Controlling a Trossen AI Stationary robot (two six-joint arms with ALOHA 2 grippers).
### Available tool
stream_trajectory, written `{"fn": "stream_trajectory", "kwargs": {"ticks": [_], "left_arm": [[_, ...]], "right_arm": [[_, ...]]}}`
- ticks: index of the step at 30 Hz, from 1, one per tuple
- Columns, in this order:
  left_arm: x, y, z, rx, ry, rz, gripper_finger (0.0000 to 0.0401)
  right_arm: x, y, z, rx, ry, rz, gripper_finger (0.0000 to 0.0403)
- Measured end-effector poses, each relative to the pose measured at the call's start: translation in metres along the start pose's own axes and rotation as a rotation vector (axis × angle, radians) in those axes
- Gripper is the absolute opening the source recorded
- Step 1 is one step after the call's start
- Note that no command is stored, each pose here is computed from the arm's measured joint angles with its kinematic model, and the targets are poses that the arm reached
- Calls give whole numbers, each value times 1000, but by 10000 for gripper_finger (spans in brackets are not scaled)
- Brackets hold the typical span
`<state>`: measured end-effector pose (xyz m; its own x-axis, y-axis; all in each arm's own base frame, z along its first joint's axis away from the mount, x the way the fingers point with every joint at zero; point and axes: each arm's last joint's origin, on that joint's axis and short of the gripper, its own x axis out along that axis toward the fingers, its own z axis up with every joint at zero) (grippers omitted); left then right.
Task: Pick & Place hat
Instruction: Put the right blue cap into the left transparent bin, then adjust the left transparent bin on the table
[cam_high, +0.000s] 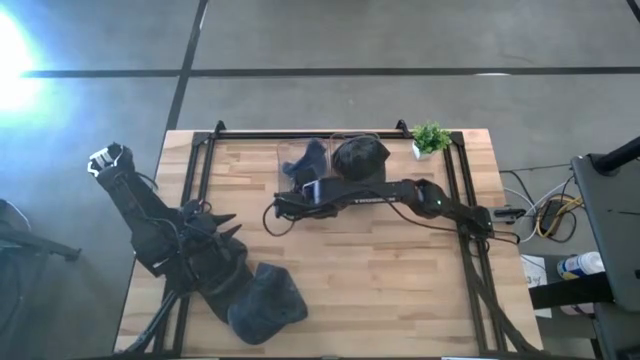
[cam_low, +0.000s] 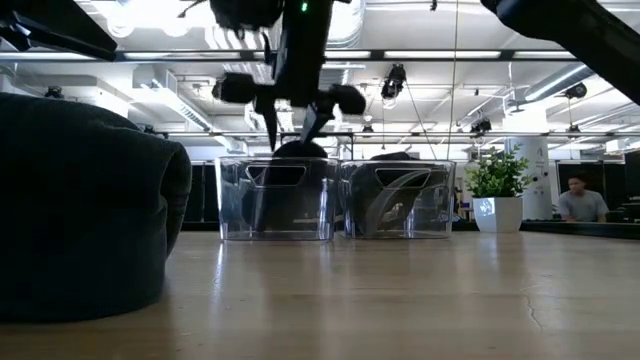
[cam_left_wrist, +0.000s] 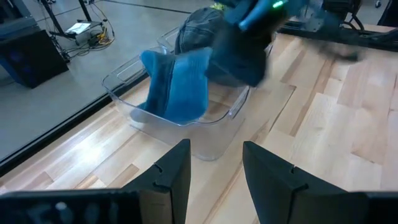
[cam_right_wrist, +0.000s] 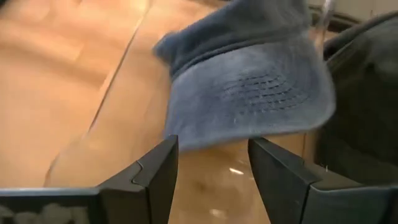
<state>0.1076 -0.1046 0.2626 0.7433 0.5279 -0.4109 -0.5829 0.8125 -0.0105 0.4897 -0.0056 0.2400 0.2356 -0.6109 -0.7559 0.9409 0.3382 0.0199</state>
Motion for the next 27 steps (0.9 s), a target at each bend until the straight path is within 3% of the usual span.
{"fn": "stream_trajectory", "kwargs": {"ticks": [6, 13, 21, 27], "left_arm": [[0, 0, 0, -3, 11, -1, 140], [0, 0, -1, -29, 28, -1, 140], [0, 0, -1, -43, 29, -2, 140], [0, -1, -1, -49, 39, -4, 140]], "right_arm": [[-13, -1, -6, -192, 253, 143, 189], [-8, -5, -2, -347, 264, 148, 177], [45, -22, 43, -271, 322, 256, 154], [43, -28, 52, -260, 403, 310, 151]]}}
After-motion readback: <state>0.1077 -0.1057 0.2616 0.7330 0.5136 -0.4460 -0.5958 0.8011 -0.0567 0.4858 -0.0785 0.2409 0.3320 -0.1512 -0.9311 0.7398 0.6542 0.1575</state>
